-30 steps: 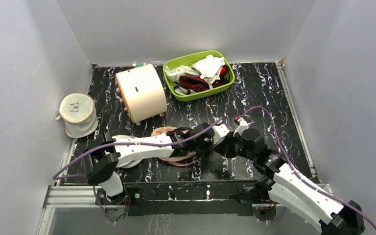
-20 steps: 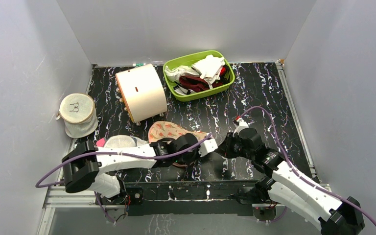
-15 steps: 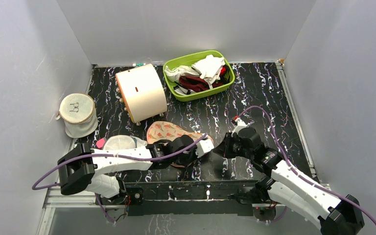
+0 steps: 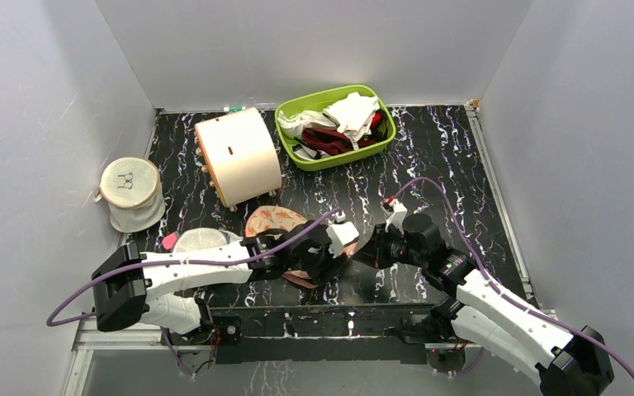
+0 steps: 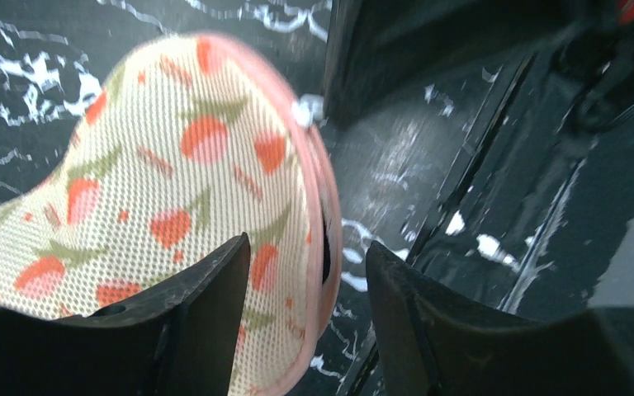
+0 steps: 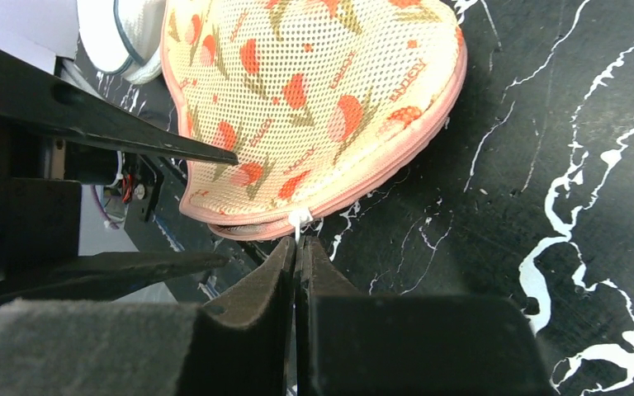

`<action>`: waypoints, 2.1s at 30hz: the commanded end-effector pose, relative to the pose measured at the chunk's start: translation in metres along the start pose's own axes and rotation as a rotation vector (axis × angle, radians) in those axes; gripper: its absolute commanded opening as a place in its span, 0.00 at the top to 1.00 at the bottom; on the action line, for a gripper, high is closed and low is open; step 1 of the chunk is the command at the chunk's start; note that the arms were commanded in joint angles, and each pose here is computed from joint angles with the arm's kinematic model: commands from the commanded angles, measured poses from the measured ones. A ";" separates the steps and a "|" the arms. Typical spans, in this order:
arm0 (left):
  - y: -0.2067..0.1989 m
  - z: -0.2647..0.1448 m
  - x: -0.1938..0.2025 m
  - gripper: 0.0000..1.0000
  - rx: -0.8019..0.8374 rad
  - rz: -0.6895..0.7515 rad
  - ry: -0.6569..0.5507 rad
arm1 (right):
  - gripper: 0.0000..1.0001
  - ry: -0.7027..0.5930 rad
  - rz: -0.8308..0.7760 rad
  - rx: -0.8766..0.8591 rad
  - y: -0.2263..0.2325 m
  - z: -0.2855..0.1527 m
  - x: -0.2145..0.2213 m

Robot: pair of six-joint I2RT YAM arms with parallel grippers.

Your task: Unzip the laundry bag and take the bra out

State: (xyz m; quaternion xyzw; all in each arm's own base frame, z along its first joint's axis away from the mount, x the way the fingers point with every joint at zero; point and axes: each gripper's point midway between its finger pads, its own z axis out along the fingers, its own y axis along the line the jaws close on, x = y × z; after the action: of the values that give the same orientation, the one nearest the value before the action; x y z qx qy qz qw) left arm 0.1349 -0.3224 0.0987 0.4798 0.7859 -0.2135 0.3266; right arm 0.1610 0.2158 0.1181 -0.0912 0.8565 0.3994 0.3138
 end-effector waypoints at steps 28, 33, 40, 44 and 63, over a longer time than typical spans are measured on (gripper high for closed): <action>0.022 0.005 -0.025 1.00 -0.127 0.068 -0.042 | 1.00 -0.084 0.053 0.135 -0.019 0.001 -0.019; 0.014 0.000 -0.016 1.00 -0.080 0.054 -0.072 | 1.00 -0.147 0.094 0.183 -0.033 0.000 -0.024; 0.000 0.004 0.012 1.00 0.001 0.025 -0.022 | 1.00 -0.158 0.081 0.260 -0.051 0.001 -0.028; 0.002 0.005 0.027 1.00 -0.011 -0.009 0.024 | 1.00 -0.148 0.063 0.225 -0.045 0.003 -0.030; -0.023 0.020 -0.003 0.45 0.062 -0.048 0.069 | 1.00 0.029 0.017 -0.249 0.028 0.004 0.019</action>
State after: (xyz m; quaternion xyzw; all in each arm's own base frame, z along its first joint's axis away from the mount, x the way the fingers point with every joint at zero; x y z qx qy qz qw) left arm 0.1265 -0.3330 0.0837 0.4698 0.8042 -0.2202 0.2899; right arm 0.1348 0.2257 0.0898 -0.0982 0.8463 0.4577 0.2544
